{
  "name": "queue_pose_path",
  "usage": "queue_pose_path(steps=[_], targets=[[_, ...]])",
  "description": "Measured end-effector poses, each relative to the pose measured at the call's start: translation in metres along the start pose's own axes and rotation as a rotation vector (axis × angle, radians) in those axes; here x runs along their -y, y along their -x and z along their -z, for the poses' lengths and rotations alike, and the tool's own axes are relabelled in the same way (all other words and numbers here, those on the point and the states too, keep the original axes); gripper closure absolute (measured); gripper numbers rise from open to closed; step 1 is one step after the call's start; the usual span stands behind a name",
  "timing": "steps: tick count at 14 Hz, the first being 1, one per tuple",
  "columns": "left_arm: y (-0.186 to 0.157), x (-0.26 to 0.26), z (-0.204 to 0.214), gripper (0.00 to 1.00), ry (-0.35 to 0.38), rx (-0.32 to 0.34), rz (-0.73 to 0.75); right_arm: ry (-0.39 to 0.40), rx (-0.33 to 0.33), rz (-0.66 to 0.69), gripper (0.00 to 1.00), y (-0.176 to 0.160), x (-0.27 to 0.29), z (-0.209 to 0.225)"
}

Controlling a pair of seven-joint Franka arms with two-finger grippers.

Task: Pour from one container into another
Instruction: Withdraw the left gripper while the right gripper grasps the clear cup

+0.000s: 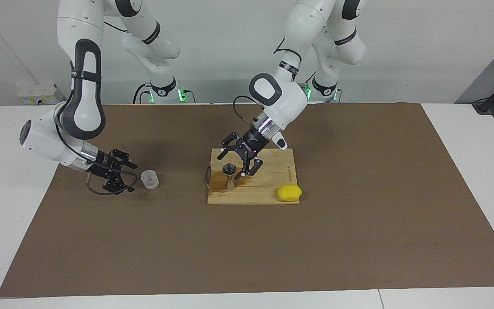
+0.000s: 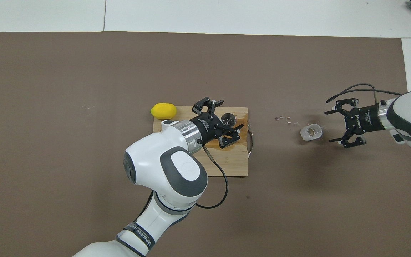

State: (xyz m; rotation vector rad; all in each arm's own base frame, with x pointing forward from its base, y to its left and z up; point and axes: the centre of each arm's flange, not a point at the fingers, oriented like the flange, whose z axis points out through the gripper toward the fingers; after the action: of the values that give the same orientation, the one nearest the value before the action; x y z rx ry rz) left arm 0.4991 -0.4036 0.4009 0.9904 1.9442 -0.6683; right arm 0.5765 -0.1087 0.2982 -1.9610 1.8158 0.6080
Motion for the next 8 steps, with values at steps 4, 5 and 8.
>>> queue_pose_path(steps=[4,5,8], targets=[[0.054,-0.071,0.080,0.00,0.044,0.092,-0.083,-0.021,0.069,-0.003,0.00,-0.014,-0.006,-0.020],[0.057,-0.098,0.103,0.00,0.071,0.088,-0.117,-0.023,0.073,-0.005,0.00,-0.014,-0.006,-0.025],[0.058,-0.153,0.149,0.00,0.159,-0.002,-0.278,-0.006,0.091,-0.010,0.00,-0.006,-0.010,-0.044]])
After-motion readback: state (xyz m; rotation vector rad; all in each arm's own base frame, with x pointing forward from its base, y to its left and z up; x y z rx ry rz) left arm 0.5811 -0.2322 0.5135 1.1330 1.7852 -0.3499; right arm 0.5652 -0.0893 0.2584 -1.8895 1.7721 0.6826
